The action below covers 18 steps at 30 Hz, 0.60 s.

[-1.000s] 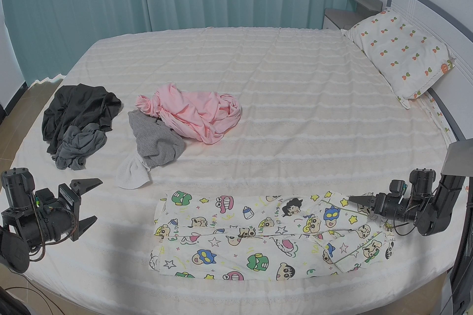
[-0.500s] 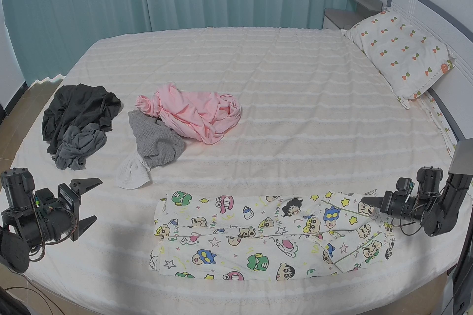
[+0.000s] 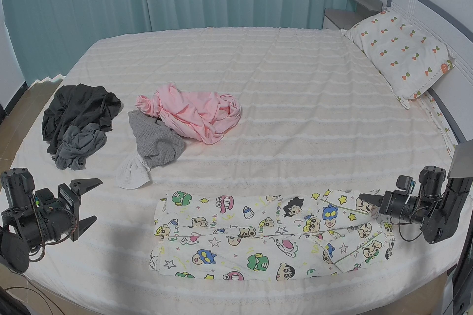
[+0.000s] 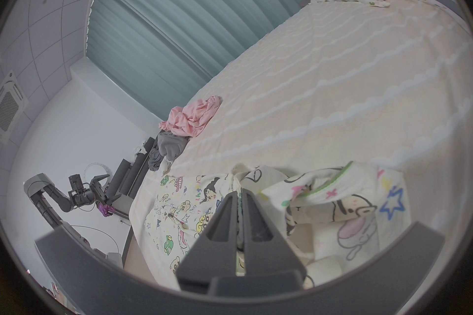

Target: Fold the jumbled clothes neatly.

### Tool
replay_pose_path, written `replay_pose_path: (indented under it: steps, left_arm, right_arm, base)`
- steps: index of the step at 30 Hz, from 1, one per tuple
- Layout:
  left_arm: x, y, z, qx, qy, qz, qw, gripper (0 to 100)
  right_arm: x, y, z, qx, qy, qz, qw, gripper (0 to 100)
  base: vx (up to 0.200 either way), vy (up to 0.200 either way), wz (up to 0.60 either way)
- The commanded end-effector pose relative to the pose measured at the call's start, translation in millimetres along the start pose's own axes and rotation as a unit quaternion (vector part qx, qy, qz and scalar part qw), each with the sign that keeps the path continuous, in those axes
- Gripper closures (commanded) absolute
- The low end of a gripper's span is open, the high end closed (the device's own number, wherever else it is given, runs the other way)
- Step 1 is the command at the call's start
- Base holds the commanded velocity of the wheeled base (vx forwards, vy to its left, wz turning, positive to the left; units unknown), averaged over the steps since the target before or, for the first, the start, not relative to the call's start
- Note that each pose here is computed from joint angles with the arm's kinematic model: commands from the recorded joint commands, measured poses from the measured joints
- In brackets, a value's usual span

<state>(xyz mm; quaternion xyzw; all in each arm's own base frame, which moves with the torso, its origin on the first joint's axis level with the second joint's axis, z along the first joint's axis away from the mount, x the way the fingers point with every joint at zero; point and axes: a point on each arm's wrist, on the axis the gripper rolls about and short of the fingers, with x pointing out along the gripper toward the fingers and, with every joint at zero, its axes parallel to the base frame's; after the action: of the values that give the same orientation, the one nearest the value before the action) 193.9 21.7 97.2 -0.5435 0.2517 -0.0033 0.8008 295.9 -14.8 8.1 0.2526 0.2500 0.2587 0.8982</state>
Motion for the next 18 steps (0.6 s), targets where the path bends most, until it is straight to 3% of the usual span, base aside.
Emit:
replay_pose_path:
  steps: [1,3,4,9,12,18]
  left_arm:
    - [0,0,0,0.000,-0.001,-0.001,1.0000,0]
    - [0,0,0,0.000,-0.001,-0.001,1.0000,0]
    - [0,0,0,0.001,-0.001,-0.002,1.0000,0]
    - [0,0,0,0.000,-0.001,-0.001,1.0000,0]
    - [1,1,0,0.000,-0.001,-0.001,1.0000,0]
    - [1,1,0,0.000,0.000,0.000,1.0000,0]
  right_arm:
    - [11,0,5,0.002,0.010,0.005,0.9999,100]
    - [12,-1,5,0.006,0.015,0.003,0.9999,100]
    - [14,-4,7,0.011,0.017,-0.001,0.9998,0]
    - [11,-8,8,0.015,0.013,-0.008,0.9998,0]
    - [-3,-18,19,0.015,-0.021,-0.043,0.9988,0]
    - [-19,1,52,-0.029,-0.076,-0.031,0.9962,0]
  base:
    - [0.000,0.000,0.00]
    - [0.000,0.000,0.00]
    - [0.000,0.000,0.00]
    - [0.000,0.000,0.00]
    - [0.000,0.000,0.00]
    - [0.000,0.000,0.00]
